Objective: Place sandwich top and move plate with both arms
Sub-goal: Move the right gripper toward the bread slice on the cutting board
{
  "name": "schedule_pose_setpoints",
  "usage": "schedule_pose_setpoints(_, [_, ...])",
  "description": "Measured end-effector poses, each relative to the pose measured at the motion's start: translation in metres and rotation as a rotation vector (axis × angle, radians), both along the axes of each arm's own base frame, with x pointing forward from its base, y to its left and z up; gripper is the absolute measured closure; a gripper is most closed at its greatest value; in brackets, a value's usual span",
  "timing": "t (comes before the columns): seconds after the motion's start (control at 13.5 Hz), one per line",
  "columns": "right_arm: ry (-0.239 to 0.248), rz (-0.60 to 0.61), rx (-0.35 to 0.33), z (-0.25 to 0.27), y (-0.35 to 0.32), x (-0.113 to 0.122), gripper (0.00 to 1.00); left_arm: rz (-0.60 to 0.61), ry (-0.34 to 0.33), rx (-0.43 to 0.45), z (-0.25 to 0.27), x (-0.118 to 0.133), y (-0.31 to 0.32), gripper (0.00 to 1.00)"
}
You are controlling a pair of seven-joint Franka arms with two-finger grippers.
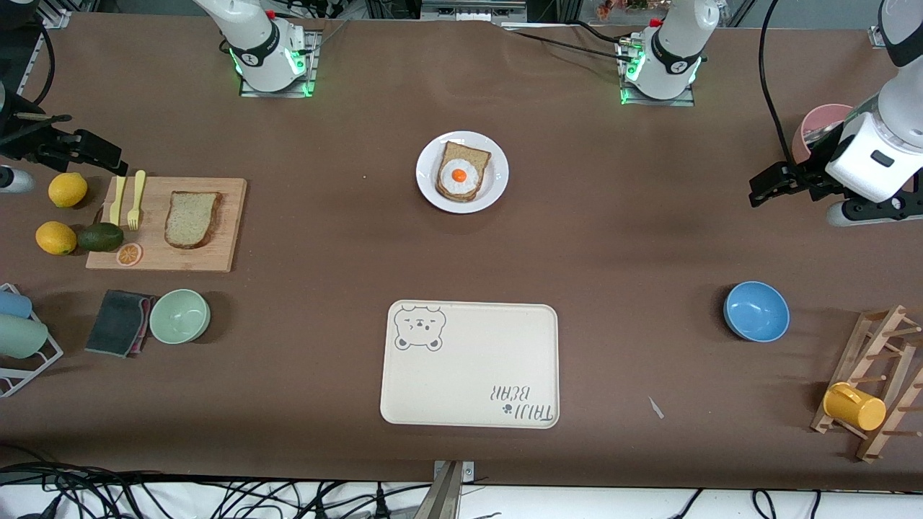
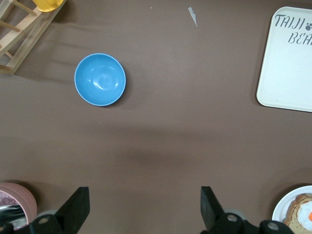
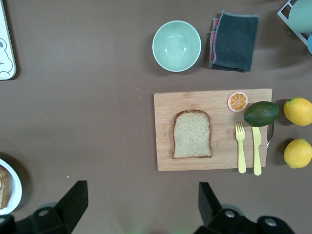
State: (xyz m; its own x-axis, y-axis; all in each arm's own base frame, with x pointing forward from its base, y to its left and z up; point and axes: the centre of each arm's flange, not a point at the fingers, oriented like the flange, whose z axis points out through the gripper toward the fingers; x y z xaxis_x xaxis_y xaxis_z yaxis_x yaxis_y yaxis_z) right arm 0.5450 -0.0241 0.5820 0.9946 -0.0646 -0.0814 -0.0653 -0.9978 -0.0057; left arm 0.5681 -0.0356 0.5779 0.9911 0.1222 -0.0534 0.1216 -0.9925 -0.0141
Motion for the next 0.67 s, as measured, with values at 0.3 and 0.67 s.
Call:
schedule_pose_setpoints(0.3, [-0.001,0.0,0.0,-0.002,0.0002,0.002,0.0,0.0,0.0,0.0,0.0,0.0,-0.0003,0.0])
schedule_pose_setpoints(0.67, [-0.003,0.002,-0.001,-0.0032,0.0012,0.005,0.0,-0.01,-0.003,0.0,0.0015,-0.0002,-0.0058,0.0])
